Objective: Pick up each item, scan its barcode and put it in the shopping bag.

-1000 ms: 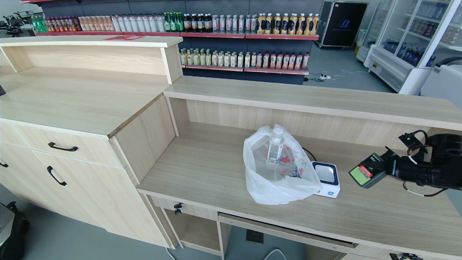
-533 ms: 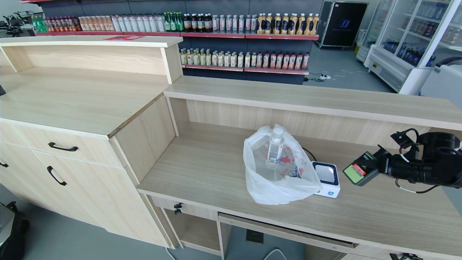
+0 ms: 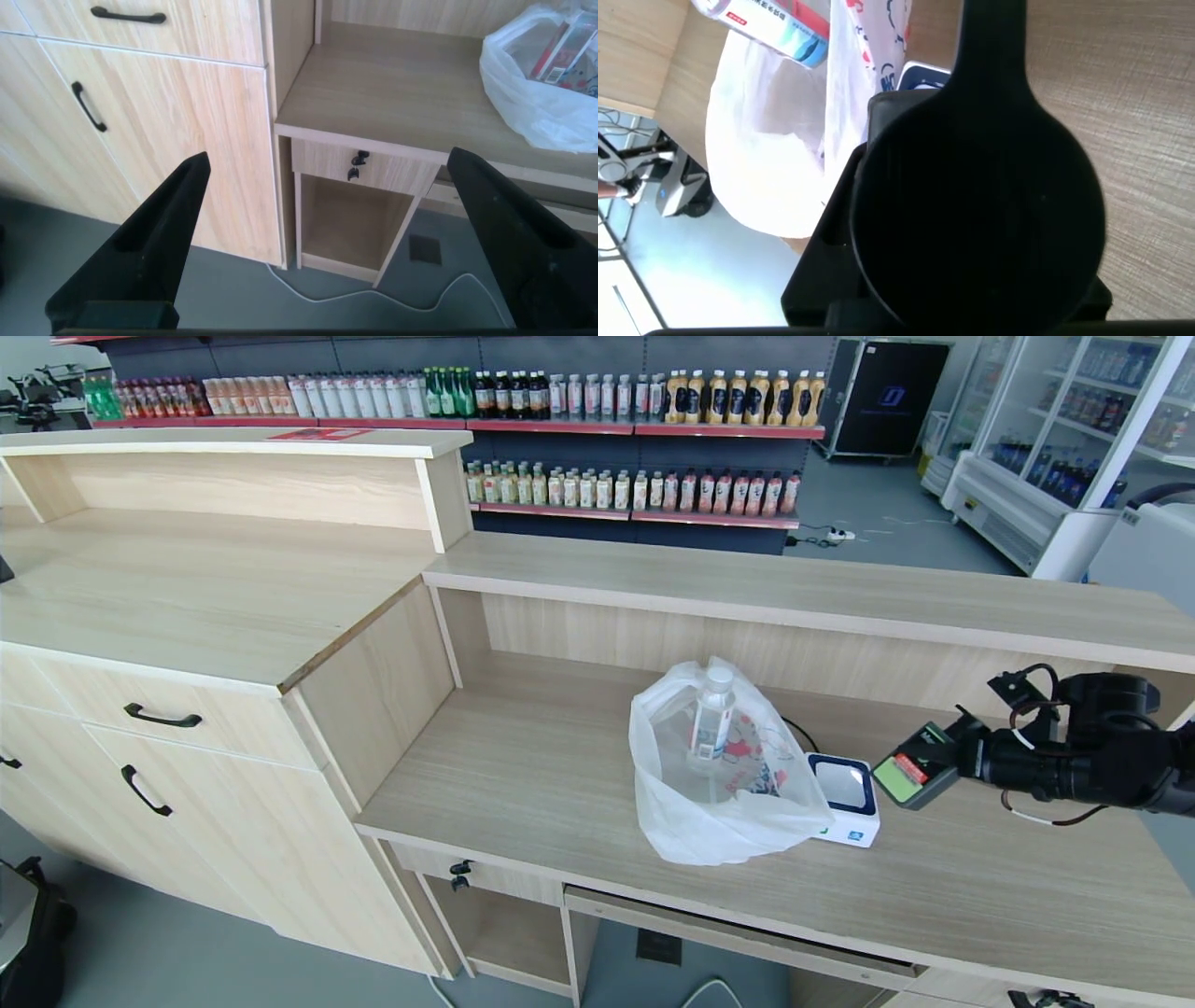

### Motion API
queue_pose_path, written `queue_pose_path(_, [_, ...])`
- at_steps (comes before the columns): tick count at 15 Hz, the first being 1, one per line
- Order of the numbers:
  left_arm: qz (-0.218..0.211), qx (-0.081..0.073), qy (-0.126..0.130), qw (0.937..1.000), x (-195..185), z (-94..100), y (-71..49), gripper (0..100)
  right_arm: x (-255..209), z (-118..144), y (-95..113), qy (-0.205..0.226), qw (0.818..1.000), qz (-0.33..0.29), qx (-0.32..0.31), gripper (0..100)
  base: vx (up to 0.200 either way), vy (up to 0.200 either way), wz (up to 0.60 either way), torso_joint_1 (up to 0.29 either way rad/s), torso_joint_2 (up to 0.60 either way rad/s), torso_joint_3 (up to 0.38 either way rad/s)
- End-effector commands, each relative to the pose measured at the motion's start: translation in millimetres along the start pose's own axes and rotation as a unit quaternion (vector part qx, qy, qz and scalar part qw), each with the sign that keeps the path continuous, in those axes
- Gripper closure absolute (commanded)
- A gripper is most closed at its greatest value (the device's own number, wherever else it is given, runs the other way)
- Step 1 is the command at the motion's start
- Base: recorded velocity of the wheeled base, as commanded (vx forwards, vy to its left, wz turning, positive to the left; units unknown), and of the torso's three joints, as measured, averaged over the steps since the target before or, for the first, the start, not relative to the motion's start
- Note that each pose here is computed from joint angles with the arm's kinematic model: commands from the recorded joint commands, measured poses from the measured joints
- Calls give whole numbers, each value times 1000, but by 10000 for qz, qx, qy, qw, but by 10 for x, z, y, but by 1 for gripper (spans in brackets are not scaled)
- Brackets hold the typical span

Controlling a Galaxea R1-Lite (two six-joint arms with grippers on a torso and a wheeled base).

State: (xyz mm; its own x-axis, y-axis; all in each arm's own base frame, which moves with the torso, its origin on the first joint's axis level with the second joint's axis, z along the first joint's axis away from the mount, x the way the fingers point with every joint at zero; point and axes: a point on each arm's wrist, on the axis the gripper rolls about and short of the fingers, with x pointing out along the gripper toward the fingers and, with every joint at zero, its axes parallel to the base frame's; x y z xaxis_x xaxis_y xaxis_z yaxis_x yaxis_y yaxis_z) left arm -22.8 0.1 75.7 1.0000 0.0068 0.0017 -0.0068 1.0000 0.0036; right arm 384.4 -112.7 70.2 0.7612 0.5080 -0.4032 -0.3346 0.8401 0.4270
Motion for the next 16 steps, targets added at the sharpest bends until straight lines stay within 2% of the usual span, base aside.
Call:
queue_pose_path(1, [4,5,1,10000,0,-1,0,0,31,-16,-1,29,10000,16,7,100,0,0,0,0,0,0])
queue_pose_path(3, [4,-3,-7,10000,-1,3,0,0,13,15,26,-5,10000,22,-27,100,0,0,0,0,0,0])
queue_pose_path(4, [4,5,1,10000,0,-1,0,0,-119,168,200,-145,9999,44,-8,100,0,0,0,0,0,0])
queue_pose_path(5, [4,-3,1,10000,0,-1,0,0,-312,385,476,-418,9991,110,13,100,0,0,0,0,0,0])
queue_pose_path(6, [4,5,1,10000,0,-1,0,0,-604,583,770,-780,9967,29,-228,100,0,0,0,0,0,0])
queue_pose_path(8, [4,-3,-7,10000,-1,3,0,0,-1136,604,1251,-1297,9873,-690,-612,100,0,0,0,0,0,0])
queue_pose_path(9, [4,5,-7,10000,-1,3,0,0,-1387,479,1476,-1418,9789,-1295,-703,100,0,0,0,0,0,0])
queue_pose_path(10, [4,5,-7,10000,-1,3,0,0,-1518,417,1573,-1486,9669,-1907,-817,100,0,0,0,0,0,0])
queue_pose_path(11, [4,5,1,10000,0,-1,0,0,-1614,255,1676,-1271,9447,-2875,-939,100,0,0,0,0,0,0])
queue_pose_path(12, [4,5,1,10000,0,-1,0,0,-1602,169,1804,-1137,9337,-3112,-1355,100,0,0,0,0,0,0])
queue_pose_path(13, [4,5,-7,10000,-1,3,0,0,-1579,146,1850,-1092,9303,-3127,-1576,100,0,0,0,0,0,0])
queue_pose_path(15, [4,-3,-7,10000,-1,3,0,0,-1611,166,1994,-1167,8851,-3725,-2533,100,0,0,0,0,0,0])
queue_pose_path(16, [4,5,-7,10000,-1,3,0,0,-1626,164,2004,-1109,8742,-3830,-2771,100,0,0,0,0,0,0])
